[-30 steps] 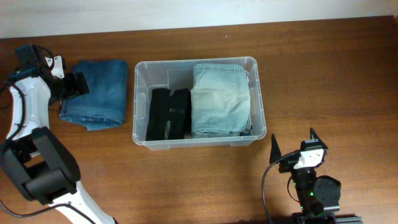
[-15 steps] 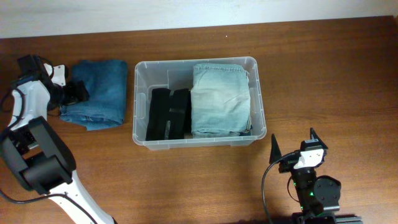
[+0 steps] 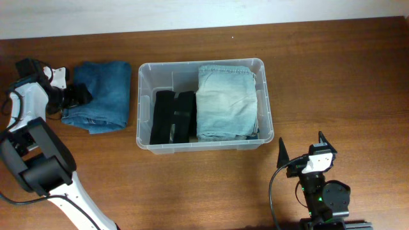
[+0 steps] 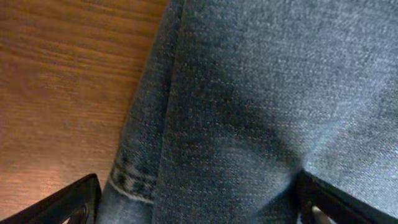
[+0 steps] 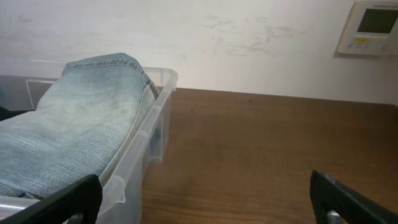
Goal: Pack container
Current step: 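Move the left gripper to the folded blue jeans and grasp them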
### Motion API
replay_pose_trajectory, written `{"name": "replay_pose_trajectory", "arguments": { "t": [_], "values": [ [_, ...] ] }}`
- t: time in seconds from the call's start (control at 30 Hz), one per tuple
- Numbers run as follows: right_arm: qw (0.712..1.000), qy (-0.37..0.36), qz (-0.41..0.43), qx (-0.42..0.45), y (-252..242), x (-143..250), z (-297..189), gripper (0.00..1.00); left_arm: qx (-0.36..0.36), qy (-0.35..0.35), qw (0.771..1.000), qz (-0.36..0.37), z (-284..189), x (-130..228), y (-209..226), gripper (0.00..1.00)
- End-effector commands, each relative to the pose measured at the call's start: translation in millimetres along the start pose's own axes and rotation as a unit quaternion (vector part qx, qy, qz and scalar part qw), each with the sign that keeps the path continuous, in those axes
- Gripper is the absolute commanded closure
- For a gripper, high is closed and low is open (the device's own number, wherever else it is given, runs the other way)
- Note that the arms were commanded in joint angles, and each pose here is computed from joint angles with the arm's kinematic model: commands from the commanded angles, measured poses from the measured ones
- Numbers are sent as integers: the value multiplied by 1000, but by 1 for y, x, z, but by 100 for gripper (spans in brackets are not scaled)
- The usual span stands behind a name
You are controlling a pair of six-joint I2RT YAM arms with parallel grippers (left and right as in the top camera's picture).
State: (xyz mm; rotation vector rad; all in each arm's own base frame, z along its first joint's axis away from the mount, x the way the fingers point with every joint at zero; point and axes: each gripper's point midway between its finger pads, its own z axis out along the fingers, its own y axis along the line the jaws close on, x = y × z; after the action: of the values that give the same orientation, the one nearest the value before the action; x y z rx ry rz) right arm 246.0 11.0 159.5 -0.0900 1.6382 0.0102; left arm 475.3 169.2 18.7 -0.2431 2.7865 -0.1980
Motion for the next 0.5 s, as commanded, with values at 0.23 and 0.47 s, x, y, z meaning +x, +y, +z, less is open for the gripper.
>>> {"name": "replay_pose_trajectory", "arguments": {
  "t": [0.23,0.47],
  "values": [
    [1000,-1,5,-2,0,1,0,1,87,175,980,-41,38,96,-31,3],
    [1000,-1,5,-2,0,1,0,2,73,161,983,-44,41,90,-26,3]
  ]
}}
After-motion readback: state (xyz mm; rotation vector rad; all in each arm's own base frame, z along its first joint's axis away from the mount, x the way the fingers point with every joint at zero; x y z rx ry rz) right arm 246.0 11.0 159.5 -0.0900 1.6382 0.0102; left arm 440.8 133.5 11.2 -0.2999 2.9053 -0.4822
